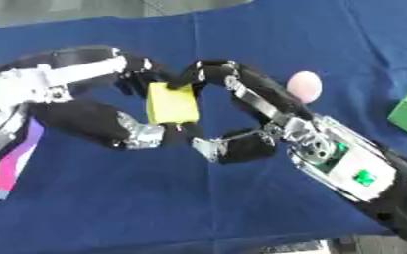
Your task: Pick up the objects with one hand, pass them to the other hand, and then place them into the box on the other side of the table.
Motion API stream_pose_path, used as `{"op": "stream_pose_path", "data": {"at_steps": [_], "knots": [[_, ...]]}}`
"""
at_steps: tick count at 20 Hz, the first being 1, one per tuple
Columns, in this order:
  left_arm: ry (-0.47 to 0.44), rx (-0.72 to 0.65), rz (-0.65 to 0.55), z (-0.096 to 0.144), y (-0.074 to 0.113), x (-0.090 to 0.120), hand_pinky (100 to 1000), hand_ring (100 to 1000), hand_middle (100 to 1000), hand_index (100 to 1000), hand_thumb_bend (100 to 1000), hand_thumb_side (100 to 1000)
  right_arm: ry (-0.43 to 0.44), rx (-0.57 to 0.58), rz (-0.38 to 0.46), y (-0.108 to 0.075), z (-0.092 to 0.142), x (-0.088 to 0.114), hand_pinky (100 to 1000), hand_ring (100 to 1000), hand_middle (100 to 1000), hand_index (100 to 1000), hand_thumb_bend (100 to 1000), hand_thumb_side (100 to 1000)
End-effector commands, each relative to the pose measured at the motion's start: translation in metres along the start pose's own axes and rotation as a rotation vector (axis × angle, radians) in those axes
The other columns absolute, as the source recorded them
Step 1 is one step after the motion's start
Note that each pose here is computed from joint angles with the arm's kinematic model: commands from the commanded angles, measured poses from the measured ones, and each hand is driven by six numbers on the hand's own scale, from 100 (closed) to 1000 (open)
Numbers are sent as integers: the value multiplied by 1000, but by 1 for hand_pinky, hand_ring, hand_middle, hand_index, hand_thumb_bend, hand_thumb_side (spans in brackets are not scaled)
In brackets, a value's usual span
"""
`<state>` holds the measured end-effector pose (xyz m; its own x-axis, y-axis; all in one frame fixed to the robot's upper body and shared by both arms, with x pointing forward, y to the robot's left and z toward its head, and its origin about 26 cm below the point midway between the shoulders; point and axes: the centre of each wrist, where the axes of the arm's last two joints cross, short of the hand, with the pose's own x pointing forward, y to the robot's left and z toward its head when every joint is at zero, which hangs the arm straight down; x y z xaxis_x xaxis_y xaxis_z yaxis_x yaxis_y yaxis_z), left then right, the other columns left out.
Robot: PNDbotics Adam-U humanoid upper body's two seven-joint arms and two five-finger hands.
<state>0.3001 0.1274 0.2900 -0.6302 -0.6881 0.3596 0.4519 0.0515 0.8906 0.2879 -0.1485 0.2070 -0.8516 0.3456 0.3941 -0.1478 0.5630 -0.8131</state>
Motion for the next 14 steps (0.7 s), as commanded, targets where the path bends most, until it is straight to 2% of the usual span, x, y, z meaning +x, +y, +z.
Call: {"op": "stream_pose_path", "data": {"at_steps": [1,9,14], "knots": [[95,-85,17,-1,2,-1,827,765,688,905,517,588,-18,-30,27,-13,-1,2,852,623,465,725,100,100],[131,-73,-19,-7,0,-6,813,751,670,888,487,522,-26,-35,31,-12,0,2,851,623,465,724,100,100],[158,-49,-23,-10,0,-9,801,731,650,873,422,513,-30,-35,34,-11,1,2,851,624,465,724,100,100]]}}
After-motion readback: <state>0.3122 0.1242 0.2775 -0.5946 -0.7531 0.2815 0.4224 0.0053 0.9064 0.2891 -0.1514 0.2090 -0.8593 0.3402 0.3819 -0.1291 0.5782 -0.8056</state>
